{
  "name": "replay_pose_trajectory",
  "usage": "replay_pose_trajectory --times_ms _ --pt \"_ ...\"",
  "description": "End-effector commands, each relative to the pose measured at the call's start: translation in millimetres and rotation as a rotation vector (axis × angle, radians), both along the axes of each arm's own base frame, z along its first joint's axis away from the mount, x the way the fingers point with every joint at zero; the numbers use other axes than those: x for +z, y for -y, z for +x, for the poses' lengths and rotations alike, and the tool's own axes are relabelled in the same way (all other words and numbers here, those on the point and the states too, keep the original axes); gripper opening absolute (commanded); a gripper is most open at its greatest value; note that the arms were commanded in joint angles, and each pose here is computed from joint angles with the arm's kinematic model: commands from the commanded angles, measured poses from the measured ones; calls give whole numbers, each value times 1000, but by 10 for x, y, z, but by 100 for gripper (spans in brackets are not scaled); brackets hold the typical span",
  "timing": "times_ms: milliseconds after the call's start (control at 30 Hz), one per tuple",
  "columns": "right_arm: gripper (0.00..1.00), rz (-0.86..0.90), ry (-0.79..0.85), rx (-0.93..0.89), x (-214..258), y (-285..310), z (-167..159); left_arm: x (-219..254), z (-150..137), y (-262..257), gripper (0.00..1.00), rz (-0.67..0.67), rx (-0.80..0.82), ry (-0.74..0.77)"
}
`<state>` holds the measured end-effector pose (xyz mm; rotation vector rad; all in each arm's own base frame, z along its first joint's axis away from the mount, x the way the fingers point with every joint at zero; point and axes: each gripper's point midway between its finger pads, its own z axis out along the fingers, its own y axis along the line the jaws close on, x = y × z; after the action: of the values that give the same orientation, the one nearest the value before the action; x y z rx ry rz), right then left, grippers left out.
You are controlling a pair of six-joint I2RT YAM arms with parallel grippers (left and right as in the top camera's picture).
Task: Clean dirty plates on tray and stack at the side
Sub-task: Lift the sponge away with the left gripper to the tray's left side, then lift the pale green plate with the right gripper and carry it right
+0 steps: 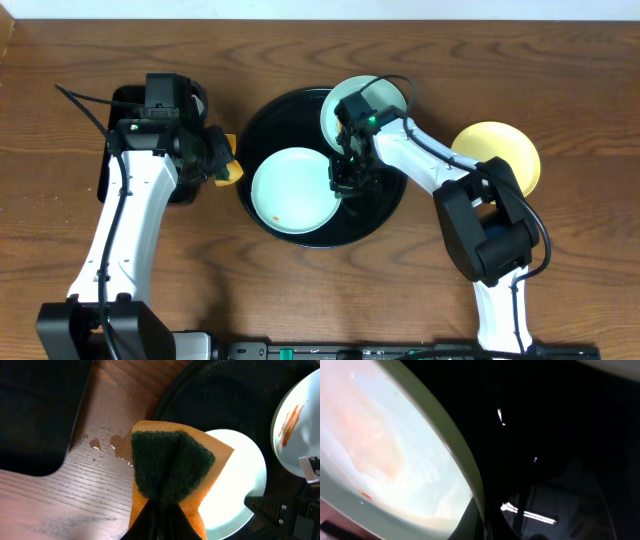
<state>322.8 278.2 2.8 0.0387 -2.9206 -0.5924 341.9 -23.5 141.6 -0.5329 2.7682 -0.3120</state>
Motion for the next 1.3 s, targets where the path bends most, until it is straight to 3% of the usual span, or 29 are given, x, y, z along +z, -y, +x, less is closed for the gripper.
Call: replay_pose_trajectory --times_ms 0,200,700,1000,1267 --pt "1 89 -45 64 -49 -140 -145 39 22 20 7 -4 -25 15" --pt "1 136 39 104 199 -142 -37 42 31 20 7 -4 -25 19" --pt "1 278 303 45 1413 385 350 50 50 20 8 -3 -25 27" --pt "1 173 321 -103 1551 1366 484 50 50 20 7 -3 -25 27" --pt "1 46 229 -295 1410 2488 326 49 49 20 7 -3 -25 27"
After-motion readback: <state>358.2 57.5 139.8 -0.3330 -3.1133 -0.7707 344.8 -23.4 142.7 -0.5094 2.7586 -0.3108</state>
